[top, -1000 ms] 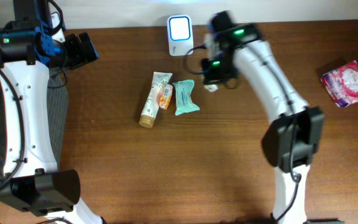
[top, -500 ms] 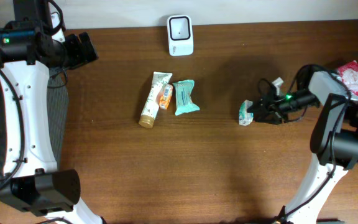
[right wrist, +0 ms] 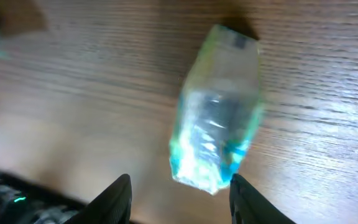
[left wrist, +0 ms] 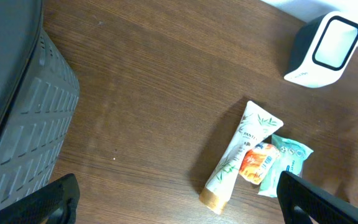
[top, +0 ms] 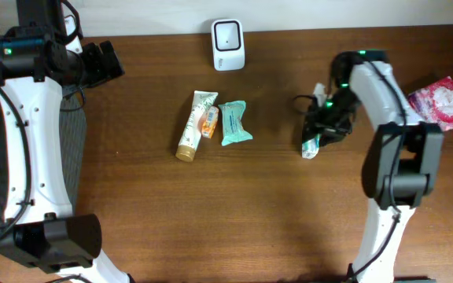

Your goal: Scan the item barcode

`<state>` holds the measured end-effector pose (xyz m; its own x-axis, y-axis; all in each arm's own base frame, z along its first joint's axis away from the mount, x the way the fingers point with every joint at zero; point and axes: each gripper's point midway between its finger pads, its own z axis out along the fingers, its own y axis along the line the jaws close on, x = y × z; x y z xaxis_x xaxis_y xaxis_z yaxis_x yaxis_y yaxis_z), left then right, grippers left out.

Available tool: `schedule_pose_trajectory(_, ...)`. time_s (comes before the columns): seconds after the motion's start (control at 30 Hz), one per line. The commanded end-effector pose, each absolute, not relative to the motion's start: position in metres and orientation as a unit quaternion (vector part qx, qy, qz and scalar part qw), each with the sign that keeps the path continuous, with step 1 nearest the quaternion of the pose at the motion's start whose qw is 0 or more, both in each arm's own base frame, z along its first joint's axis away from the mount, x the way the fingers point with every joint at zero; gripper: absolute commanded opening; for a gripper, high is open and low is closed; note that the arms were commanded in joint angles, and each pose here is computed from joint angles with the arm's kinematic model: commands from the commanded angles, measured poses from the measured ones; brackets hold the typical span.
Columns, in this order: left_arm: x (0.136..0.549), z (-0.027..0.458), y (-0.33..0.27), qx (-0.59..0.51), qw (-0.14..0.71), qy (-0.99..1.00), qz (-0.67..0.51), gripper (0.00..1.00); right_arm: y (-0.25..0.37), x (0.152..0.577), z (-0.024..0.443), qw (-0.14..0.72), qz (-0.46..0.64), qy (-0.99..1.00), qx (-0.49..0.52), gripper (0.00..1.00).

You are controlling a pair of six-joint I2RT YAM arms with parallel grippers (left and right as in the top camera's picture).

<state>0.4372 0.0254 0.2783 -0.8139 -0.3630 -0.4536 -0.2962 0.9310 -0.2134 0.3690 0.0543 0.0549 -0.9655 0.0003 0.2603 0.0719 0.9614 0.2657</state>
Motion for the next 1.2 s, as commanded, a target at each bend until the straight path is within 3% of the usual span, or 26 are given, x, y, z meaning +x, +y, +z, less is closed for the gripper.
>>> schedule_pose_trajectory(0.0,0.438,0.283,0.028,-0.174,0.259,0.948,-0.065,0.99,0.013,0.379,0.051,0.098,0.043,-0.992,-0.066,0.45)
schedule_pose_trajectory(0.23,0.438,0.283,0.028,-0.174,0.259,0.948,-0.065,0.99,-0.015,0.386,0.05,0.083,0.047,-0.989,-0.112,0.43)
schedule_pose_trajectory(0.47,0.438,0.283,0.028,-0.174,0.259,0.948,-0.065,0.99,-0.015,0.385,0.05,0.091,-0.011,-0.992,-0.09,0.4)
schedule_pose_trajectory(0.57,0.438,0.283,0.028,-0.174,0.259,0.948,-0.065,0.99,-0.01,0.382,0.05,0.096,-0.099,-0.987,-0.078,0.37)
schedule_pose_trajectory(0.77,0.438,0.283,0.028,-0.174,0.259,0.948,-0.065,0.99,-0.003,0.364,0.014,0.114,-0.136,-0.98,-0.088,0.35)
schedule_pose_trajectory(0.9,0.438,0.283,0.028,-0.174,0.259,0.948,-0.065,0.99,0.018,0.363,0.002,0.106,-0.198,-0.97,-0.094,0.04)
schedule_pose_trajectory(1.03,0.438,0.283,0.028,-0.174,0.259,0.948,-0.065,0.99,0.049,0.401,0.041,0.048,-0.312,-0.945,-0.087,0.04)
schedule_pose_trajectory(1.17,0.438,0.283,0.028,-0.174,0.259,0.948,-0.065,0.99,0.093,0.456,0.146,-0.093,-0.501,-0.86,0.017,0.04)
